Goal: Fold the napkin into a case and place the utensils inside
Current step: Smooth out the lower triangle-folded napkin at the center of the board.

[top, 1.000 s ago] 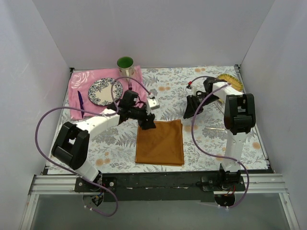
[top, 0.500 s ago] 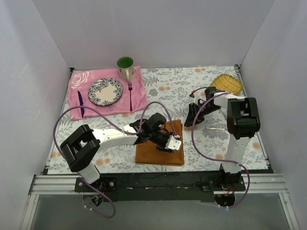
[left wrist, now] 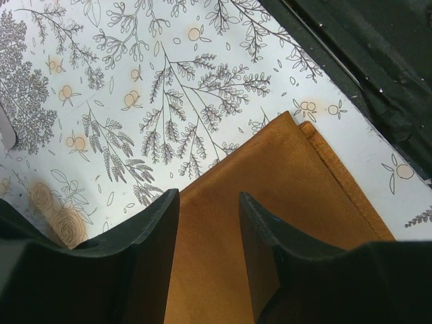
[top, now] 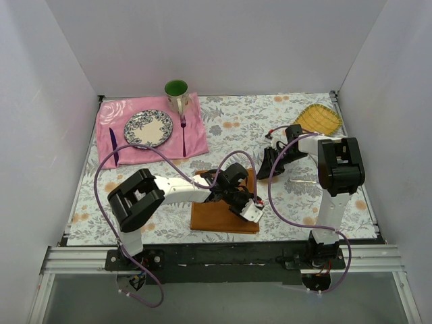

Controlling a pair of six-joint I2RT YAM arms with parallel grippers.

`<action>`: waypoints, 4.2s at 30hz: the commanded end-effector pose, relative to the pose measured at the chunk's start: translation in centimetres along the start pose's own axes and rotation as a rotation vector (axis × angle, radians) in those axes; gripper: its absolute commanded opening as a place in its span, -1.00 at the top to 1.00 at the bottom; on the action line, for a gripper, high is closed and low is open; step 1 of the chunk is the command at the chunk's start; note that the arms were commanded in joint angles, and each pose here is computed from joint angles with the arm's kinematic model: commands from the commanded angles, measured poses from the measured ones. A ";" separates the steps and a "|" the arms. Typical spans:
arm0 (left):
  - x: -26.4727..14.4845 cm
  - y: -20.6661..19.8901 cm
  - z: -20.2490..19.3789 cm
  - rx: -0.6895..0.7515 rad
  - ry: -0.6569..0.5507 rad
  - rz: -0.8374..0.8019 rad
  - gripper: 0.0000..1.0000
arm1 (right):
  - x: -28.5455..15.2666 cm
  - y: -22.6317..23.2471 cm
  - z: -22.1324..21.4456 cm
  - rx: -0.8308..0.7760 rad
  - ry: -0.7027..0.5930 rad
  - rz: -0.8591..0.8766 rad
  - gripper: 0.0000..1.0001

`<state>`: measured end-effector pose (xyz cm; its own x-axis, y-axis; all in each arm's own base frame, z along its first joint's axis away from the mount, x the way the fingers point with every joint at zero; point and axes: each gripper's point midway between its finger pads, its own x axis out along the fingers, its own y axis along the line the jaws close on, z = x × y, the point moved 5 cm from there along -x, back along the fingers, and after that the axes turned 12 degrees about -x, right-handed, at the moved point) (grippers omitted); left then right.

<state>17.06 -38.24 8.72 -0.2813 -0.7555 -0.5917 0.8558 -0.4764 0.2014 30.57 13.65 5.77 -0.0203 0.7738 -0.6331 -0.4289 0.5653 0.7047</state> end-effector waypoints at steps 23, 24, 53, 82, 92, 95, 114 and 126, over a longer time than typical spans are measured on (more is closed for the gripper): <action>1.1 0.5 0.2 0.136 0.015 -0.145 0.19 | 1.2 -0.7 0.9 -0.019 0.025 -0.086 0.79; 1.1 0.8 0.5 0.138 0.018 -0.151 0.21 | 1.2 -0.7 0.9 -0.022 0.028 -0.096 0.81; 2.0 1.6 0.9 0.154 0.122 -0.306 1.00 | 2.0 -1.9 0.6 -0.018 0.083 -0.194 0.92; -2.0 2.3 5.1 -0.029 0.029 -0.202 0.27 | -1.3 1.5 6.1 -0.177 -0.014 -0.171 0.53; -13.4 3.8 4.4 -0.486 -0.093 0.099 -0.18 | -4.1 2.2 9.5 -0.392 -0.009 -0.171 0.20; -18.1 6.4 0.8 -0.774 -0.120 0.247 -0.15 | -3.5 2.5 9.4 -0.421 0.020 -0.105 0.13; -19.6 -1.4 -3.9 -1.735 -0.528 0.079 -0.31 | -3.4 13.8 1.9 -0.483 -0.056 0.317 -0.21; -13.7 -4.0 -5.8 -1.919 -0.448 0.018 -0.60 | 4.3 11.4 -5.9 -0.275 0.134 0.419 -0.50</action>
<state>19.13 -23.67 13.01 -0.1042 -0.9400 -0.3248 0.1037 0.3145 -0.9436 18.51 21.15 10.75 -0.3816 0.8491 -0.3652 -0.5723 0.0932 0.8147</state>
